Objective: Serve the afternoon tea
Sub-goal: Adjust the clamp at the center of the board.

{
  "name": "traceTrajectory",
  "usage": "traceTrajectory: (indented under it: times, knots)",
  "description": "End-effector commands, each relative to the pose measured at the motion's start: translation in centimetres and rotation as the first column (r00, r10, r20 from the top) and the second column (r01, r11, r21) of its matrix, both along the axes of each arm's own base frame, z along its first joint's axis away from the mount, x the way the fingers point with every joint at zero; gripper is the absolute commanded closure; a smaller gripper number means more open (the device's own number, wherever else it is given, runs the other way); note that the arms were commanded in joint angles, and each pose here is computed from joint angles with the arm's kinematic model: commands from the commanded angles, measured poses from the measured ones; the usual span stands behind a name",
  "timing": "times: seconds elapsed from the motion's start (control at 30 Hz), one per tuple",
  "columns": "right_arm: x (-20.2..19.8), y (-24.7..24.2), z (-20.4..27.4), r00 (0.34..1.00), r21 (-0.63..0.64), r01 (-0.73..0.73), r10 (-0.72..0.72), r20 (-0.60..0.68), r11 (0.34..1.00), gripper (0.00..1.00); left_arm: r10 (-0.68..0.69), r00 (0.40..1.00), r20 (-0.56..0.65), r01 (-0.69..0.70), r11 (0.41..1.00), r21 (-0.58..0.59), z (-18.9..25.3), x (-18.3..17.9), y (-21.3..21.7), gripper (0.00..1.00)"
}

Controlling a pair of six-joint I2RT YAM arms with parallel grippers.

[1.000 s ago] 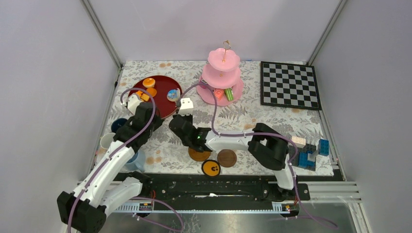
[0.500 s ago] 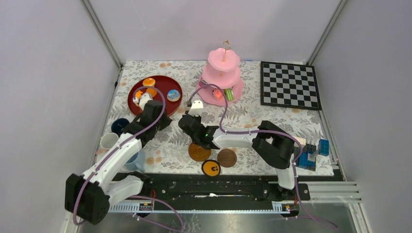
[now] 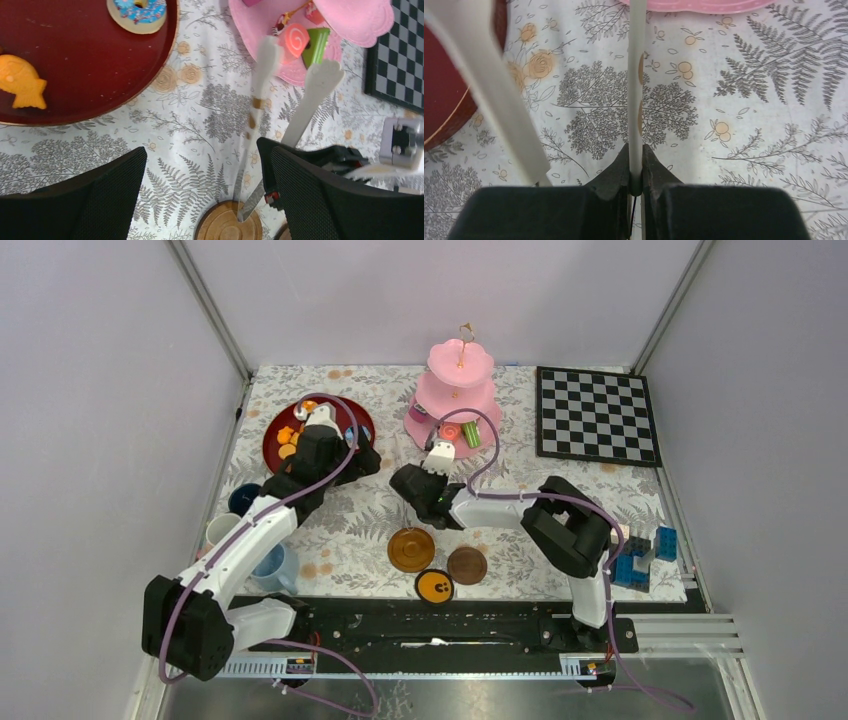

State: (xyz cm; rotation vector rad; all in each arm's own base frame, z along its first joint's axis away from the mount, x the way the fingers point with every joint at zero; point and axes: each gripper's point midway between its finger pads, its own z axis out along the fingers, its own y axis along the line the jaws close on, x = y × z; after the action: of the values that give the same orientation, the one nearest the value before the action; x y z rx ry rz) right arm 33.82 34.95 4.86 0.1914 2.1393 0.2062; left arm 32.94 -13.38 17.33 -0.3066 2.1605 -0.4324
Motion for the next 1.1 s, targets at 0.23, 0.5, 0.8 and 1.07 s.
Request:
traceTrajectory:
  times: [0.23, 0.5, 0.8, 1.07]
  knots:
    - [2.9, 0.4, 1.6, 0.989, 0.055, 0.131, -0.127, -0.075, 0.99, 1.0, -0.174, 0.984, 0.048, 0.175, 0.984, -0.025, -1.7, -1.5, -1.9, 0.01]
    - [2.6, 1.8, -0.7, 0.972, 0.047, 0.162, -0.151, -0.182, 0.986, 1.0, -0.139, 0.99, 0.011, 0.14, 0.99, -0.017, -3.7, -2.3, -1.1, 0.02]
    - [1.9, 2.8, -2.0, 0.96, 0.067, 0.154, -0.133, -0.246, 0.986, 0.92, -0.132, 0.991, -0.032, 0.132, 0.991, 0.0, -5.3, -2.4, -0.9, 0.01]
    - [2.2, 2.6, -0.3, 0.974, 0.072, 0.121, -0.104, -0.202, 0.99, 0.55, -0.186, 0.981, -0.057, 0.184, 0.982, -0.035, -7.0, -2.8, -2.0, 0.01]
